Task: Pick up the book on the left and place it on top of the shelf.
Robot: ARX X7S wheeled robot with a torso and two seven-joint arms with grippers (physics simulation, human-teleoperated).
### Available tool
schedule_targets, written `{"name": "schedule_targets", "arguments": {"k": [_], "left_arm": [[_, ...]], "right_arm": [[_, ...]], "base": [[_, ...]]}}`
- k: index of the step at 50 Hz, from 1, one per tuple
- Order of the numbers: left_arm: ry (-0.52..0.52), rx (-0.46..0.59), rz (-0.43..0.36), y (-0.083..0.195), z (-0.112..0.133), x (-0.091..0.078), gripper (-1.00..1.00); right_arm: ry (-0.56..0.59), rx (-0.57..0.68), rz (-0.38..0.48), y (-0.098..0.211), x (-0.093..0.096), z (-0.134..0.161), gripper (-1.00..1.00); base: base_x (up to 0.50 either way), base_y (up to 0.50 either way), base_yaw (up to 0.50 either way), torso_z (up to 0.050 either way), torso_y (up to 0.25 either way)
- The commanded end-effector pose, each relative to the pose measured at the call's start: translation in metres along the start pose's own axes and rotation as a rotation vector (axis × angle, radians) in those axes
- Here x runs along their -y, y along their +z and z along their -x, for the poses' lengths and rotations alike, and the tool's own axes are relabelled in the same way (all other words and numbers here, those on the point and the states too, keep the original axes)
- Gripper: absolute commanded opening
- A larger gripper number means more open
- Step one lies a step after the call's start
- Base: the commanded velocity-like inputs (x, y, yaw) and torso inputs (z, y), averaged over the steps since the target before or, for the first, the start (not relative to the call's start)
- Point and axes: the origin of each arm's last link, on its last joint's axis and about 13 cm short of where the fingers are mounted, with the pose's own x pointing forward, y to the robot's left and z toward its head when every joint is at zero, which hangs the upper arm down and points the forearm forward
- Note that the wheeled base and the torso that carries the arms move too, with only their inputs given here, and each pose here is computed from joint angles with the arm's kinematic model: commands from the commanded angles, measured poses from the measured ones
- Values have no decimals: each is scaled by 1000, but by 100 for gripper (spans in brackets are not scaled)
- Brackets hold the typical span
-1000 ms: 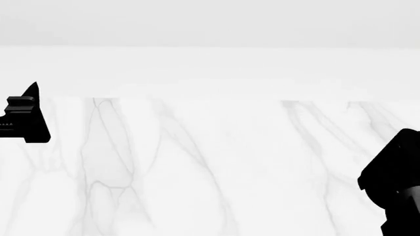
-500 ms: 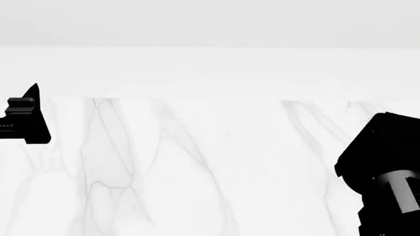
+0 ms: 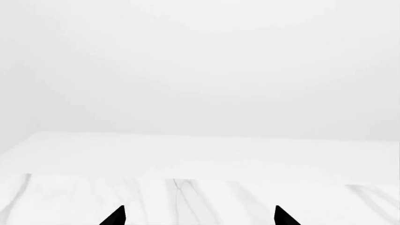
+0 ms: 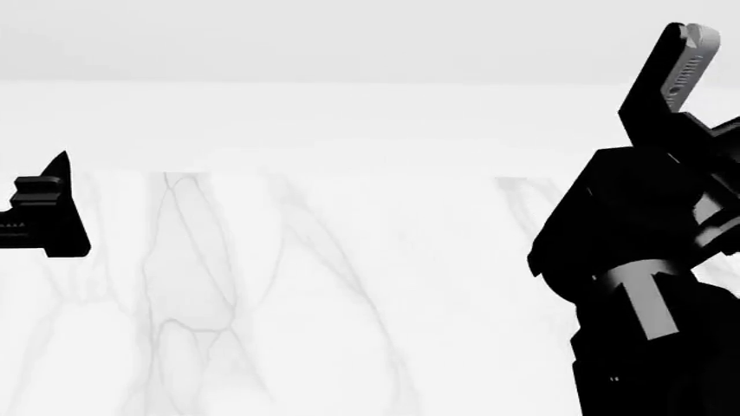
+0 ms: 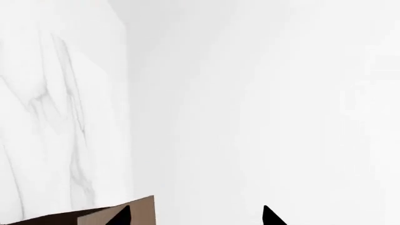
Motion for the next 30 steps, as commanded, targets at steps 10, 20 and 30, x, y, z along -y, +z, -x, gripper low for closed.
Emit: {"name": "schedule_targets", "arguments": {"k": [10, 20, 30], "left_arm": [[-4, 3, 0, 0, 1, 1, 100], [-7, 5, 0, 0, 0, 1, 100], [-12, 6, 1, -1, -1, 3, 100]], "right_arm": [[181, 306, -368, 29, -14, 2, 100], [632, 453, -776, 25, -37, -2, 100], [809, 582, -893, 7, -44, 17, 100]], "base": [[0, 0, 0, 0, 0], [0, 0, 0, 0, 0], [0, 0, 0, 0, 0]]}}
